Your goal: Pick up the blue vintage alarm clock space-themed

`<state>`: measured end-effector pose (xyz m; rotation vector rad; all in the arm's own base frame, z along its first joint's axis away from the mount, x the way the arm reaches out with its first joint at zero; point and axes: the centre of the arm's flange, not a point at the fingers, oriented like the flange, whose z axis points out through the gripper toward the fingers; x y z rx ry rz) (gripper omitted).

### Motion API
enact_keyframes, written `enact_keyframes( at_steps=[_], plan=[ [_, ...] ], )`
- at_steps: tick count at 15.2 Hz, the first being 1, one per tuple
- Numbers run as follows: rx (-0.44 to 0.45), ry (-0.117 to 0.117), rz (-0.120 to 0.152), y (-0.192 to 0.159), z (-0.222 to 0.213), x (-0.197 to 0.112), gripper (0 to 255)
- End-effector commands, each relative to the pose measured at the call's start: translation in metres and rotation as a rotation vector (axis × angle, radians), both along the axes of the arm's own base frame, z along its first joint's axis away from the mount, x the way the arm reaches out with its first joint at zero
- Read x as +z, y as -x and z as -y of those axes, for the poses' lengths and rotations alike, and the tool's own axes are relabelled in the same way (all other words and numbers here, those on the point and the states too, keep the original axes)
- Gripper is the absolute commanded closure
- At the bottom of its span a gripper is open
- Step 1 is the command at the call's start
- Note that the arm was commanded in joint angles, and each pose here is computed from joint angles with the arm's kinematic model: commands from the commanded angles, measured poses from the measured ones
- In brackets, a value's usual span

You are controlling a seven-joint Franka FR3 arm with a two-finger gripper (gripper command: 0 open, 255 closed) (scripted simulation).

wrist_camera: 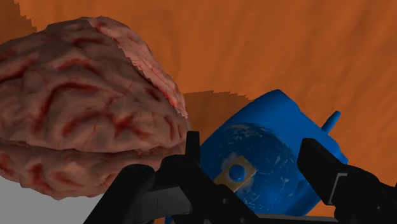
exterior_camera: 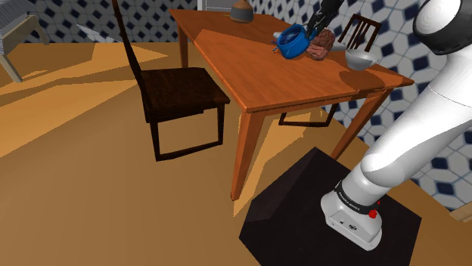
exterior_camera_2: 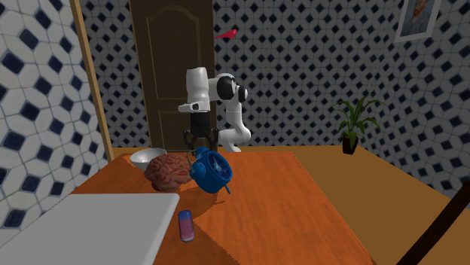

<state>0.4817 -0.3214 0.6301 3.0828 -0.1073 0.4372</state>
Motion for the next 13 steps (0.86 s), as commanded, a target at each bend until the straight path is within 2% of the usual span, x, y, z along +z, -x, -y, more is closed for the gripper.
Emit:
enact_keyframes(
  at_steps=[1, 11, 13],
  plan=[
    [0.0, 0.0, 0.001, 0.001, 0.0, 0.011, 255],
    [0.0, 0.0, 0.001, 0.001, 0.0, 0.063, 255],
    [0.0, 0.0, 0.001, 0.001, 0.0, 0.064, 255]
  ],
)
